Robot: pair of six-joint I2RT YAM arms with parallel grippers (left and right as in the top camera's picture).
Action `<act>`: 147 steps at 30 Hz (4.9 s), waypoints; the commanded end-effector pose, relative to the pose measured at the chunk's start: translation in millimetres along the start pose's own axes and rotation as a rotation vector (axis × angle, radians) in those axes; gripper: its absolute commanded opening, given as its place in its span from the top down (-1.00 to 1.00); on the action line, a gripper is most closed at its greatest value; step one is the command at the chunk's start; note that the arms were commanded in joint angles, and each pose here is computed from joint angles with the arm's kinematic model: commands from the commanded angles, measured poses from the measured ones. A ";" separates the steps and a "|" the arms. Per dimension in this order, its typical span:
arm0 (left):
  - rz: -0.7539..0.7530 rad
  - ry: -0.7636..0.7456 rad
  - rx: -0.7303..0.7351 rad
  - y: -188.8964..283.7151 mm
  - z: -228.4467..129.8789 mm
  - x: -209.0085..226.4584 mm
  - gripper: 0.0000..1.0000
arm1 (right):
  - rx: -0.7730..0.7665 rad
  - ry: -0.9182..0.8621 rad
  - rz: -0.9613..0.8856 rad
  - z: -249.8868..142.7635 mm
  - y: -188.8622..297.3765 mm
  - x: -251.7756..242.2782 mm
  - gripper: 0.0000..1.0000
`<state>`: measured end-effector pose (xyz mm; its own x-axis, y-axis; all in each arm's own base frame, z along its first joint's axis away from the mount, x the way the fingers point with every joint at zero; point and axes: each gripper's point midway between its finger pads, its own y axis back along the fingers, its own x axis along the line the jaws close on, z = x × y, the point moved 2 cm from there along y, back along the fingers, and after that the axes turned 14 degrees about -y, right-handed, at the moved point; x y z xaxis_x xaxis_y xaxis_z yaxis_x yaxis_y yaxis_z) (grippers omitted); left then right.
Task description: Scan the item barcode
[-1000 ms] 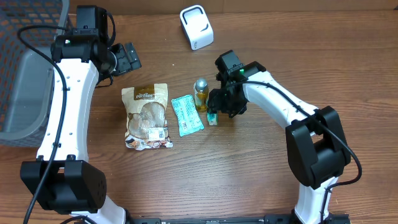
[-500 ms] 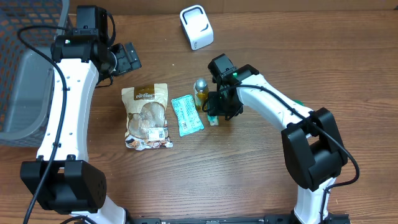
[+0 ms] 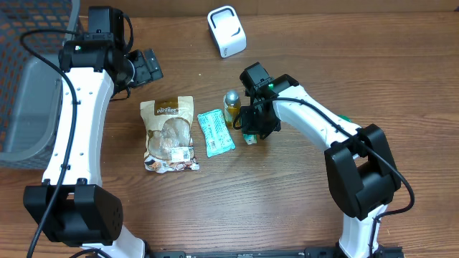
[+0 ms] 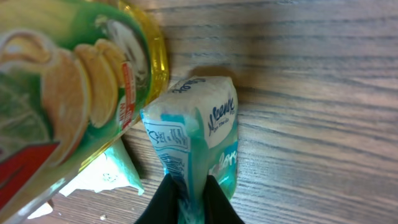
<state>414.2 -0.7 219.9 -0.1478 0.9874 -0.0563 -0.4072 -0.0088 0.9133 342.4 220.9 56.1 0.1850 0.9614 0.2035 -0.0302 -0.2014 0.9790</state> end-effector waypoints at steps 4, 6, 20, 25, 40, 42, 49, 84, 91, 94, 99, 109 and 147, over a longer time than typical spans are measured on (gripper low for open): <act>-0.006 -0.013 -0.030 9.1 5.6 -1.5 -0.99 | -0.044 -0.031 -0.084 7.9 13.2 -24.4 0.92; -0.006 -0.013 -0.030 9.1 5.6 -1.5 -0.99 | -0.057 -0.043 -0.089 11.0 20.1 -29.6 0.91; -0.006 -0.013 -0.030 9.1 5.6 -1.5 -0.99 | -0.081 -0.054 -0.163 14.8 25.3 -46.7 0.89; -0.006 -0.013 -0.030 9.1 5.6 -1.5 -0.99 | -0.080 -0.053 -0.164 14.5 25.3 -46.9 0.89; -0.006 -0.013 -0.030 9.1 5.6 -1.5 -0.99 | -0.058 -0.065 -0.160 10.0 24.8 -46.5 0.89; -0.006 -0.013 -0.030 9.1 5.6 -1.5 -0.99 | -0.054 -0.066 -0.155 9.5 24.6 -45.7 0.89; -0.006 -0.013 -0.030 9.1 5.6 -1.5 -0.99 | -0.042 -0.066 -0.140 7.9 24.3 -43.7 0.74; -0.006 -0.013 -0.030 9.1 5.6 -1.5 -0.99 | -0.065 -0.098 -0.084 23.2 23.9 -44.4 0.26; -0.006 -0.013 -0.030 9.1 5.6 -1.5 -0.99 | -0.032 -0.107 -0.110 19.6 15.6 -50.5 0.25; -0.006 -0.013 -0.030 9.1 5.6 -1.5 -1.00 | -0.025 -0.109 -0.116 19.1 12.6 -51.5 0.27; -0.006 -0.013 -0.030 9.1 5.6 -1.5 -0.99 | -0.026 -0.130 -0.116 19.6 12.8 -52.2 0.36; -0.006 -0.013 -0.030 9.1 5.6 -1.5 -0.99 | -0.028 -0.130 -0.114 20.4 12.8 -52.2 -0.85; -0.006 -0.013 -0.030 9.1 5.6 -1.5 -0.99 | -0.043 -0.152 -0.062 20.9 -1.2 -49.6 0.51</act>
<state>414.2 -0.7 219.9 -0.1478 0.9874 -0.0563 -0.4072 -0.0088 0.9133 351.7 165.7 37.8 0.3335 0.9360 0.1124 -0.0538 -0.1001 0.9935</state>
